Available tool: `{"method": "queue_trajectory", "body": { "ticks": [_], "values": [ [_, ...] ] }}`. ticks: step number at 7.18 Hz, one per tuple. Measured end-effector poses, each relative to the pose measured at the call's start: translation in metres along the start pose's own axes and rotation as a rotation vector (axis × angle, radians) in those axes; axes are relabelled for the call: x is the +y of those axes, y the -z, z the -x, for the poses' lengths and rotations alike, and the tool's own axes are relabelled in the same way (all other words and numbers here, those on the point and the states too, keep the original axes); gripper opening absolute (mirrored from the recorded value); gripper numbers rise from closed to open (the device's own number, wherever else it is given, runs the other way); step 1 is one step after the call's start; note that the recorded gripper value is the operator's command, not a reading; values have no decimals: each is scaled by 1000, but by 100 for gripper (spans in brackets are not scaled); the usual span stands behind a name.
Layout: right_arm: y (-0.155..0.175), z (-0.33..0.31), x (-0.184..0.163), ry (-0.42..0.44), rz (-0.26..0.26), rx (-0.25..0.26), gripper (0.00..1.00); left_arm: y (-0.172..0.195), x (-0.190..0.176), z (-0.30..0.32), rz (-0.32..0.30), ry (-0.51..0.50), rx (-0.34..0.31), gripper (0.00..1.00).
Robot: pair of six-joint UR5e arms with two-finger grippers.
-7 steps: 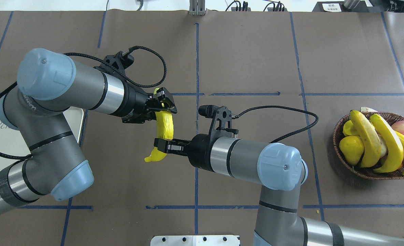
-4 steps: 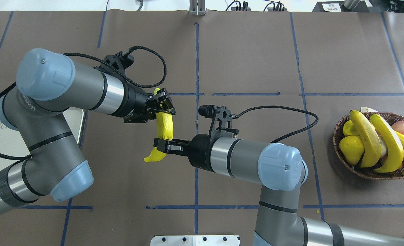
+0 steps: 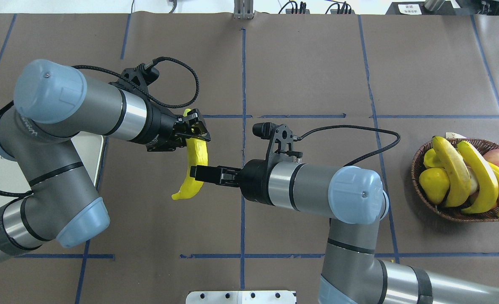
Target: Transfer all bananas from basket to plate
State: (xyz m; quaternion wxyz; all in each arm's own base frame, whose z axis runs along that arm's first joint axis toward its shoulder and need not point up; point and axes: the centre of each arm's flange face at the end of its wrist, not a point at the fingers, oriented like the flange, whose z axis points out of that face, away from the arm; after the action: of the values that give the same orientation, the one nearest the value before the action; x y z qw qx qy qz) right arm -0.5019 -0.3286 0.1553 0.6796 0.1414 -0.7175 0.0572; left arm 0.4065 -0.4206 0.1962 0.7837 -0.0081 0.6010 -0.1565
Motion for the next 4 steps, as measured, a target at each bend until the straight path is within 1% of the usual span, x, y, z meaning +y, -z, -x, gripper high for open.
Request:
{"method": "queue_trajectory", "body": {
  "ticks": [1, 2, 3, 4],
  "values": [
    [12, -5, -18, -6, 43, 58, 100, 5, -16, 29, -25, 30, -42, 0],
    [25, -12, -38, -24, 84, 135, 100, 21, -36, 72, -59, 70, -92, 0],
    [35, -22, -56, -53, 111, 227, 100, 40, -52, 116, -90, 113, -142, 0],
    [45, -31, -71, -80, 122, 326, 100, 54, -66, 160, -119, 160, -199, 0]
  ]
}}
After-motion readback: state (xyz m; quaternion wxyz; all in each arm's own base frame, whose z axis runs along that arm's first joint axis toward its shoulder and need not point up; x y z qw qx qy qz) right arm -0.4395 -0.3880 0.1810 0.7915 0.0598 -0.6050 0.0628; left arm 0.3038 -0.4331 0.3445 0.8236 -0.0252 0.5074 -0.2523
